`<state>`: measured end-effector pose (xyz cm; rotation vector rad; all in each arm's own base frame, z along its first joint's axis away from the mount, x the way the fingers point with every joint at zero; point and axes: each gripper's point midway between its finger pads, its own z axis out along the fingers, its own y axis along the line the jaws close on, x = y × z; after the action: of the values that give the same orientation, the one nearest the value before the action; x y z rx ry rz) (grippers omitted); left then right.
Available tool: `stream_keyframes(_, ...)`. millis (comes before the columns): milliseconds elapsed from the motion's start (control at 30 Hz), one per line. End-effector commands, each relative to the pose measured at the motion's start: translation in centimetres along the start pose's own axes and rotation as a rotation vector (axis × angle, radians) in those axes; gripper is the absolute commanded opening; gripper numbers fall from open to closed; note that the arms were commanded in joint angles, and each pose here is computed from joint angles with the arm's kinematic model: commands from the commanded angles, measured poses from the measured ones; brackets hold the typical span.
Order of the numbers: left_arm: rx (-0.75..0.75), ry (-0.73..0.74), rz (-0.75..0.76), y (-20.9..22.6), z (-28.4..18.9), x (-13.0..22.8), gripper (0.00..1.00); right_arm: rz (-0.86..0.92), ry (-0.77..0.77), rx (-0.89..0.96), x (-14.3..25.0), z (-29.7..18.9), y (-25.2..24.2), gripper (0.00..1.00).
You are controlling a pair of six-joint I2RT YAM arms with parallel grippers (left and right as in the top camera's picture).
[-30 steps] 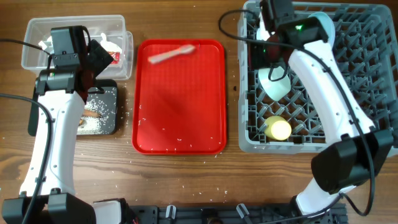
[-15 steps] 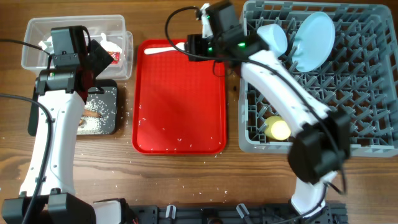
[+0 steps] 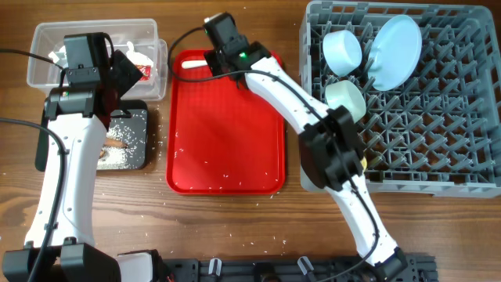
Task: Sort waste into correct bins and load items into the dishwasher rack
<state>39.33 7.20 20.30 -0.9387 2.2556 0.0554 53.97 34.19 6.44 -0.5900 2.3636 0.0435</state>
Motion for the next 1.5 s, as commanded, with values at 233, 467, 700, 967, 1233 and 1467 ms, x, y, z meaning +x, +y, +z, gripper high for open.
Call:
stream_keyframes(233,0.008,-0.039,-0.021,-0.1,-1.0,-1.1,1.00,0.163,-0.094,-0.070,-1.4,2.5,1.5,0.70)
stream_keyframes(467,0.008,-0.039,-0.021,-0.1,-1.0,-1.1,1.00,0.246,-0.049,-0.116,0.2,3.8,2.5,0.68)
stream_keyframes(700,0.008,-0.039,-0.021,-0.1,-1.0,-1.1,1.00,0.244,-0.030,-0.128,1.5,5.5,2.9,0.66)
stream_keyframes(967,0.008,-0.039,-0.021,-0.1,-1.0,-1.1,1.00,0.258,-0.065,-0.126,1.3,6.6,2.4,0.66)
stream_keyframes(1233,0.008,-0.039,-0.020,-0.1,-1.0,-1.1,1.00,0.275,0.119,-0.286,3.7,3.6,5.0,0.68)
stream_keyframes(1467,0.008,-0.039,-0.021,-0.1,-1.0,-1.1,1.00,0.277,0.284,-0.373,6.0,0.0,6.2,0.68)
